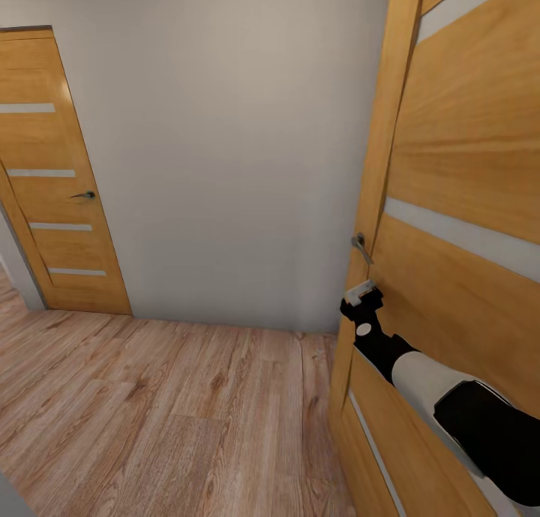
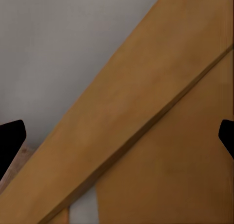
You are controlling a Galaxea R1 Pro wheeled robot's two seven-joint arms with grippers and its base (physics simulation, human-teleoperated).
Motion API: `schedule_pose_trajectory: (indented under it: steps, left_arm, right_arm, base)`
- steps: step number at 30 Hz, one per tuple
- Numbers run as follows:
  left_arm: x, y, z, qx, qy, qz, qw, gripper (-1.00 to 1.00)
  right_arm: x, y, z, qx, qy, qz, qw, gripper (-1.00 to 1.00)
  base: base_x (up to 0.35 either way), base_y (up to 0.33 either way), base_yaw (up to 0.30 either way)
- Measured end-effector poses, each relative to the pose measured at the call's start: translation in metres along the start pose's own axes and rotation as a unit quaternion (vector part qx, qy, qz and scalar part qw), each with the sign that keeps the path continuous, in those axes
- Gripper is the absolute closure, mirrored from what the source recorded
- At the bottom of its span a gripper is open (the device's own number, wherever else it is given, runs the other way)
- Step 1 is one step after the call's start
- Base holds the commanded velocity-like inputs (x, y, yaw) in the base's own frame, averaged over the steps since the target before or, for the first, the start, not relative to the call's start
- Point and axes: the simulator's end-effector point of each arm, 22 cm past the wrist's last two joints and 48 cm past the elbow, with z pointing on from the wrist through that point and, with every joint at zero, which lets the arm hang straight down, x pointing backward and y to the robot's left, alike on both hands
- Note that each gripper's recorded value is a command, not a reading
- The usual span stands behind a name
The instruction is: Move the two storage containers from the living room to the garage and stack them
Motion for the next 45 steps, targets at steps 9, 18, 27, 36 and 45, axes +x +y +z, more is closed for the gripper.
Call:
schedule_pose_trajectory:
  steps: [9,18,27,36,45]
  left_arm:
    - [0.000,0.000,0.000,0.000,0.000,0.000,1.0000,-1.00]
    - [0.001,0.000,0.000,0.000,0.001,0.000,1.0000,-1.00]
    - [0.000,0.000,0.000,0.000,0.000,0.000,1.0000,-1.00]
    - [0.000,0.000,0.000,0.000,0.000,0.000,1.0000,-1.00]
    - [0.000,0.000,0.000,0.000,0.000,0.000,1.0000,-1.00]
  right_arm:
    - [0.005,-0.013,0.002,0.010,0.002,0.008,0.9999,-1.00]
    - [-0.008,-0.007,0.001,0.006,-0.017,0.018,0.9997,-1.00]
    - [-0.008,-0.011,0.002,0.009,-0.025,0.016,0.9995,-1.00]
    - [-0.002,-0.018,0.002,0.021,-0.021,0.015,0.9995,-1.00]
    - [0.001,-0.025,0.002,0.031,-0.021,0.000,0.9993,-1.00]
  base:
    - [0.000,0.000,0.000]
    - [0.000,0.000,0.000]
    - [0.000,0.000,0.000]
    - [0.000,0.000,0.000]
    - [0.000,0.000,0.000]
